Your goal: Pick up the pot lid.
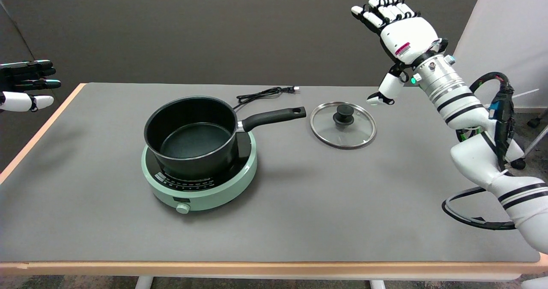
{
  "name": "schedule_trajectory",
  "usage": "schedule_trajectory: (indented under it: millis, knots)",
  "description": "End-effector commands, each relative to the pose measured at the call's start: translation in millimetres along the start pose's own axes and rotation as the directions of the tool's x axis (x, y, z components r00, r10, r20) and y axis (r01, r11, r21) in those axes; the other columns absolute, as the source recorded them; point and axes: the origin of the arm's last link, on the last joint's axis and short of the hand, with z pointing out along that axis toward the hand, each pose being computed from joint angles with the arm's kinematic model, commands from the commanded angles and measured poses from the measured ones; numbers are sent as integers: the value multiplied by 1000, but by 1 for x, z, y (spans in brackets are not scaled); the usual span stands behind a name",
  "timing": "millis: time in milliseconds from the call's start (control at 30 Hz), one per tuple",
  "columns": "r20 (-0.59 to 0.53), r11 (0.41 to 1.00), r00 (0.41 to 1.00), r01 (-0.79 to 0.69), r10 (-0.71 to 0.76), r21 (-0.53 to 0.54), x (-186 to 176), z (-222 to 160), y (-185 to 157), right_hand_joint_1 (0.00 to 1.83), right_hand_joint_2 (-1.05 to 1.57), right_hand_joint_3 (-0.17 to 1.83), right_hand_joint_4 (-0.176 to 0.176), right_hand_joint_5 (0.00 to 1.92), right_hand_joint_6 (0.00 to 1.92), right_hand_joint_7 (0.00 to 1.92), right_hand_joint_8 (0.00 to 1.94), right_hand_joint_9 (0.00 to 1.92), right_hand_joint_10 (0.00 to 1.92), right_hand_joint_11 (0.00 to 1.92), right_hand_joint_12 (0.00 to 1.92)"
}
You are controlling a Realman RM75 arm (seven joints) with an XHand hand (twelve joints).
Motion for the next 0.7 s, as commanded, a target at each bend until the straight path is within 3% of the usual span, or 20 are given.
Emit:
schedule_trajectory:
  millis: [33,700]
  knots:
    - [75,993,990,-115,117,-25,-27,14,6,1120,-392,877,176,72,72,72,72,72,72,72,72]
    - [13,999,999,-47,46,21,-7,15,3,1158,-413,821,175,68,68,68,68,68,68,68,68]
